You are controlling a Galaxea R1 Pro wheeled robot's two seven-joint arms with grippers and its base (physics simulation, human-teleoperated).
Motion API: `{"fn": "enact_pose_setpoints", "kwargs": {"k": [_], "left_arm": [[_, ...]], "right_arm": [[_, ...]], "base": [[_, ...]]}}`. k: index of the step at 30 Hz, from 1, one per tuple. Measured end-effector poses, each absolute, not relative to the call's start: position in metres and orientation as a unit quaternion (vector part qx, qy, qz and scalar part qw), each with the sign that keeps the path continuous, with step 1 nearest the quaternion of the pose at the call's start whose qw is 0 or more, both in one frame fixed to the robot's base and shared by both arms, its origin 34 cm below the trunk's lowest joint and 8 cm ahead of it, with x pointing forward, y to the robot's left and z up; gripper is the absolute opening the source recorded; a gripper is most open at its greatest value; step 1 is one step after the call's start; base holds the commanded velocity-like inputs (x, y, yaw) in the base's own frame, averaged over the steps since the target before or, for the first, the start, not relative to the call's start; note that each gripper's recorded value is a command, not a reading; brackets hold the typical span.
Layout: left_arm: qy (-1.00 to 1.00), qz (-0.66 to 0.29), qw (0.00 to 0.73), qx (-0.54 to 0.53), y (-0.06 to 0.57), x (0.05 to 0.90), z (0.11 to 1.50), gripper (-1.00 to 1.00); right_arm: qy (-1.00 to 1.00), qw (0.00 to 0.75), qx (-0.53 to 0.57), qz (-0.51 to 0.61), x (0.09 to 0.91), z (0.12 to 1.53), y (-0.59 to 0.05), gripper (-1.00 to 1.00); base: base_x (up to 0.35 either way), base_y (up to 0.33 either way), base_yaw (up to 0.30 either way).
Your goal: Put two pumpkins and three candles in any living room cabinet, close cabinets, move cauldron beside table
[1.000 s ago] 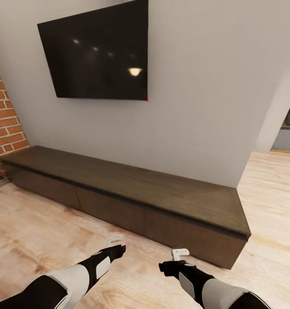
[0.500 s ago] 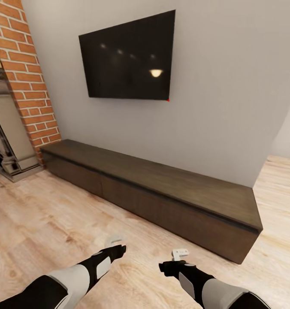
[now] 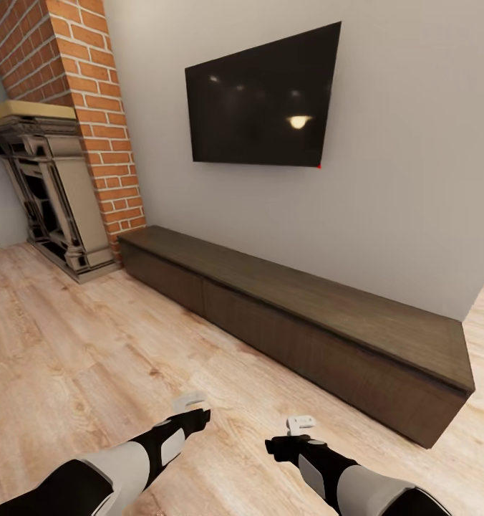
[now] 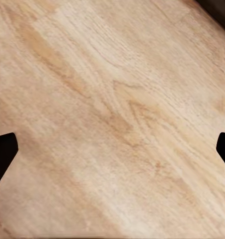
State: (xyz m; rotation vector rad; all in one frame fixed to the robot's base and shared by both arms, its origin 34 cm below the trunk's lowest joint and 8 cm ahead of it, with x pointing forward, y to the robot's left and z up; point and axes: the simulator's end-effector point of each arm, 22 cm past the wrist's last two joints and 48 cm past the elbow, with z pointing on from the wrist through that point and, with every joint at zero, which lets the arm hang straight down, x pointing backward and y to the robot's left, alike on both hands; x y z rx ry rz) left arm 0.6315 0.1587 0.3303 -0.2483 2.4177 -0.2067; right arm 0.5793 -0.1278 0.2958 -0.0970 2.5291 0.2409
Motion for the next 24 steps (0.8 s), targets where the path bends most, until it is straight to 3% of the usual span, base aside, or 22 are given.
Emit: {"fn": "enact_pose_setpoints", "kwargs": {"k": [24], "left_arm": [[0.929, -0.084, 0.347, -0.094, 0.1511, 0.6318, 0.3352, 1.0]], "right_arm": [[0.948, 0.301, -0.056, 0.084, 0.581, 0.3001, -0.1276, 1.0]], "base": [[-0.001, 0.0, 0.271]]}}
